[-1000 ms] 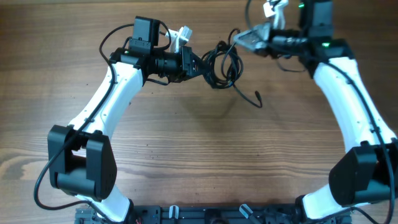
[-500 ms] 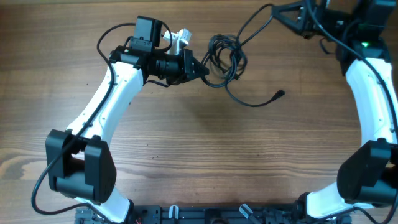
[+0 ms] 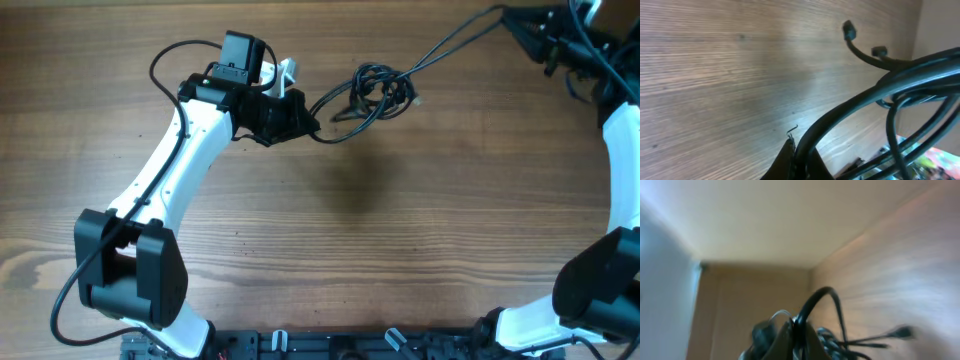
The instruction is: Untangle cables
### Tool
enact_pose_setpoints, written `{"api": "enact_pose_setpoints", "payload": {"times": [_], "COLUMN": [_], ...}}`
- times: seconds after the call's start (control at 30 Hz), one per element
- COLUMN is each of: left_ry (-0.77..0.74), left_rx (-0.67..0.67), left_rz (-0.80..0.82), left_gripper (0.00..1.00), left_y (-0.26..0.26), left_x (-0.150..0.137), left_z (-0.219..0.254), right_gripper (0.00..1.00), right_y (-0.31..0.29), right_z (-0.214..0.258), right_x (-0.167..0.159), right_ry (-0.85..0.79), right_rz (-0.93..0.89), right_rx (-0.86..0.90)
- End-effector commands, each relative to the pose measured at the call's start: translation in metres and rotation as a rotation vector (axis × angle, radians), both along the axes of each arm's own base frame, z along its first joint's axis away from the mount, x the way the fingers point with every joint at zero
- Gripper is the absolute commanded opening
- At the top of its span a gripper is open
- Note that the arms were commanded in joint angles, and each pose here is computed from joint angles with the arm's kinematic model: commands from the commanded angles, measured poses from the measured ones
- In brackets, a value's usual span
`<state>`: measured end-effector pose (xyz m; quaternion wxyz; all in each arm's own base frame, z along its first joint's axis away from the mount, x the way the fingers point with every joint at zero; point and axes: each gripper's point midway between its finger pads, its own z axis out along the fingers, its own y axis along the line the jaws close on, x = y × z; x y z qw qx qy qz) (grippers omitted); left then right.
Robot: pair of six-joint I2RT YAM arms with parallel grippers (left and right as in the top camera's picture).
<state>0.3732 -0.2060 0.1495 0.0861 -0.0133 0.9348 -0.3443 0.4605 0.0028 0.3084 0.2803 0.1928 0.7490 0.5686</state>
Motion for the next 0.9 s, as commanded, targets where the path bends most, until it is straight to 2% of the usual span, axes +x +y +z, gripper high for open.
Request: {"api": "enact_pose_setpoints", "payload": {"times": [0.0,0.17,0.33,0.43,0.57,0.67,0.77,0.87], "left_ry": [0.017,0.015,0.014,0.014,0.014,0.022,0.025,0.03], "left_rx": [0.147,0.16,0.163,0.163,0.162,0.13,0.052,-0.122], "left_rz": [0.061,0.067,0.068,0.068,0.068,0.055,0.029,-0.005], "left_gripper": [0.04,0.04,0.04,0.04,0.04,0.04,0.04,0.04], "left_y": [0.032,0.034,0.035,0.034,0.034,0.029,0.017,-0.006], "left_x": [0.003,0.004,0.004,0.004,0.004,0.002,0.001,0.001], "left_z": [-0.028,-0.029,-0.029,-0.029,-0.029,-0.027,-0.019,0.003], "right_gripper": [0.05,0.05,0.05,0.05,0.12,0.31,0.48,0.55], "right_y": [-0.06,-0.099,-0.147,-0.13,-0.07,-0.033,-0.003,0.021], "right_z": [-0.029,-0.09,-0.106,-0.101,-0.082,-0.067,-0.066,-0.07], "right_x": [0.011,-0.011,-0.034,-0.023,-0.008,-0.012,-0.019,-0.024], "right_ry": [0.033,0.323,0.472,0.368,0.137,0.032,0.014,0.028], "right_rz": [-0.295,-0.5,-0.7,-0.563,-0.261,-0.104,-0.004,0.055], "right_rx": [-0.336,-0.626,-0.85,-0.857,-0.706,-0.582,-0.529,-0.523]}}
